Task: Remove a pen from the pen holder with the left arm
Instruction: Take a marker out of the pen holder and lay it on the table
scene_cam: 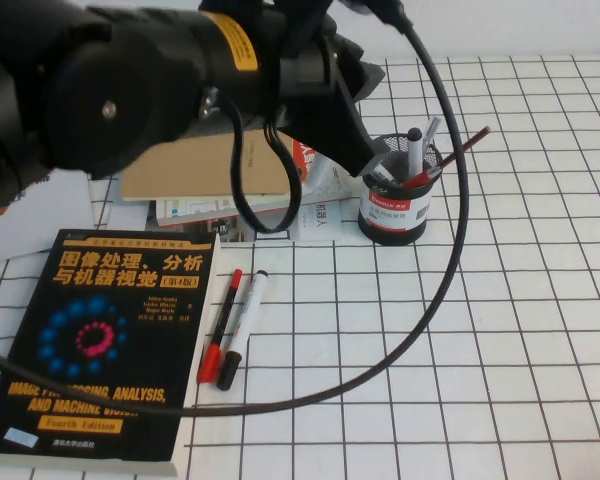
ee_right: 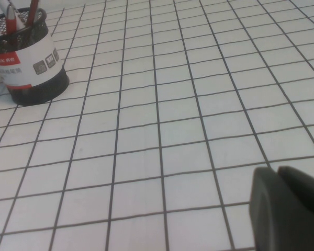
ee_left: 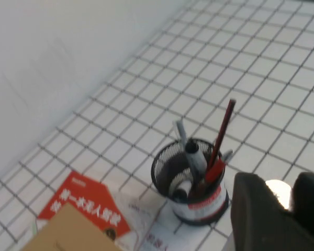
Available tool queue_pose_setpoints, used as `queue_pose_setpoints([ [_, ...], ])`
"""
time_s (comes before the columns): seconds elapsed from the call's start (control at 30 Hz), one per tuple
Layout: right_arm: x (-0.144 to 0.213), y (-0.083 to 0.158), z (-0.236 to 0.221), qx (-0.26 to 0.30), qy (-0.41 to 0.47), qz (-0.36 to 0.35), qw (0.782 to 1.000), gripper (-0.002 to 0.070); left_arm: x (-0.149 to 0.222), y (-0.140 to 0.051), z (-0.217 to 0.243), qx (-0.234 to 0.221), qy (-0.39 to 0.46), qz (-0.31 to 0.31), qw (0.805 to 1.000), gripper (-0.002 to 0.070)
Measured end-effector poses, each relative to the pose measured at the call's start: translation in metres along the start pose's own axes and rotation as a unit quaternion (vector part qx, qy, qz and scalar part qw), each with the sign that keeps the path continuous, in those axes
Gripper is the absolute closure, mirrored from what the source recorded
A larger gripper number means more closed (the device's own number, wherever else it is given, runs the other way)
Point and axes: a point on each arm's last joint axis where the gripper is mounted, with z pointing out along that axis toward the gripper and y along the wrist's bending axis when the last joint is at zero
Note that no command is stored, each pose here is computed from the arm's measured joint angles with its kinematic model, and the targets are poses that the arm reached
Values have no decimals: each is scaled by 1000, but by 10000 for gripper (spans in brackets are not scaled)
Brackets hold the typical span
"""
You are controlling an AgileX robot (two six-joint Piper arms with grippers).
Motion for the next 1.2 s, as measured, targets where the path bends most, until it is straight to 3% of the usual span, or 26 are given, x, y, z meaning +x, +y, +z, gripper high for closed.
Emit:
queue_pose_setpoints([
  [0.2, 0, 0, 0, 0, 0, 0, 1000, 693, -4, 14, -6, -11, 99, -68, 993, 569],
  [0.4, 0, 0, 0, 0, 0, 0, 1000, 692, 32, 32, 14, -2, 210, -149, 966, 569],
  [0.57, 0, 0, 0, 0, 0, 0, 1000, 693, 78, 52, 43, 59, 295, -241, 922, 569],
  [0.73, 0, 0, 0, 0, 0, 0, 1000, 692, 123, 63, 84, 154, 314, -336, 874, 569],
  [1.03, 0, 0, 0, 0, 0, 0, 1000, 692, 185, 57, 136, 168, 365, -381, 832, 569],
  [1.2, 0, 0, 0, 0, 0, 0, 1000, 693, 201, 55, 146, 161, 385, -383, 824, 569],
])
